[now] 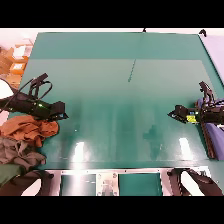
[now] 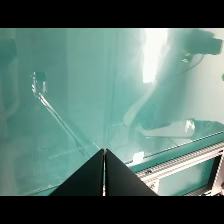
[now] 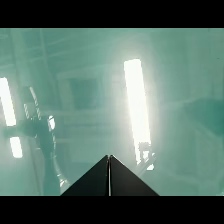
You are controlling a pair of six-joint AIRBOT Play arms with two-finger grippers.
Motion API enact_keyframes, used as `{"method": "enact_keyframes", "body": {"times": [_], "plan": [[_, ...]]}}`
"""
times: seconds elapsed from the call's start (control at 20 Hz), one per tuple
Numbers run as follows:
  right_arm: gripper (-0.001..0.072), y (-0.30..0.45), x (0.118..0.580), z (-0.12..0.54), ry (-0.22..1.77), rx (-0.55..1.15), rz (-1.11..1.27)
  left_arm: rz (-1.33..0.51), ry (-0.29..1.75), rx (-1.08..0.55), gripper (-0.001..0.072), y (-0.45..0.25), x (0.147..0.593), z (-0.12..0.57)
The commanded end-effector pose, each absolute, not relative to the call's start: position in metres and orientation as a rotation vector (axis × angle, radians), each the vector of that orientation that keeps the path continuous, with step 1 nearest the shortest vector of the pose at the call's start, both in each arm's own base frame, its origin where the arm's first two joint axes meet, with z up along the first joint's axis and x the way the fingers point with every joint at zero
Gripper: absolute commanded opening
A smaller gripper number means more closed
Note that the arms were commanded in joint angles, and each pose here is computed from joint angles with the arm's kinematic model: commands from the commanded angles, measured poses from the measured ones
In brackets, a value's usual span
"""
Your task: Fold the shirts.
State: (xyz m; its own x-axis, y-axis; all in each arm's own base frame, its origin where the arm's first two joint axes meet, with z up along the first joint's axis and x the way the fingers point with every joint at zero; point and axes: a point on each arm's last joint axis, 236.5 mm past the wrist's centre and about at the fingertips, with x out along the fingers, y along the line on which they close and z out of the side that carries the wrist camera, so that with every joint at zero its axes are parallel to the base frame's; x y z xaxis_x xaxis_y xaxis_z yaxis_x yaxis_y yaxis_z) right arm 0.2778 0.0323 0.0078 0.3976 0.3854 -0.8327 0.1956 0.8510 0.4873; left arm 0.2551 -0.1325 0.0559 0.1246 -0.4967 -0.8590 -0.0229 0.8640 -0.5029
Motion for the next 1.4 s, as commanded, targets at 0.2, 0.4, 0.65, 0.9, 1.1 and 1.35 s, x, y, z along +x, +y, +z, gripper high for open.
{"method": "enact_keyframes", "body": {"times": [0.2,0.4,0.65,0.9,1.1,1.35], "plan": [[0.0018,0.033,0.278,0.008,1.173,0.573,0.129,-0.363,1.415,-0.447,0.0026,-0.133,0.255,0.056],[0.0018,0.033,0.278,0.008,1.174,0.573,0.129,-0.363,1.415,-0.447,0.0026,-0.133,0.255,0.056],[0.0018,0.032,0.278,0.008,1.172,0.573,0.129,-0.350,1.321,-0.479,0.0026,-0.135,0.277,0.061],[0.0018,0.035,0.280,0.010,1.164,0.590,0.138,-0.127,1.179,-0.343,0.0026,-0.069,0.316,0.066],[0.0111,0.035,0.282,0.011,1.153,0.592,0.134,0.340,1.265,-0.171,0.0709,0.078,0.284,0.060],[0.0151,0.033,0.285,0.012,1.142,0.591,0.130,0.573,1.374,-0.304,0.0710,0.145,0.226,-0.002]]}}
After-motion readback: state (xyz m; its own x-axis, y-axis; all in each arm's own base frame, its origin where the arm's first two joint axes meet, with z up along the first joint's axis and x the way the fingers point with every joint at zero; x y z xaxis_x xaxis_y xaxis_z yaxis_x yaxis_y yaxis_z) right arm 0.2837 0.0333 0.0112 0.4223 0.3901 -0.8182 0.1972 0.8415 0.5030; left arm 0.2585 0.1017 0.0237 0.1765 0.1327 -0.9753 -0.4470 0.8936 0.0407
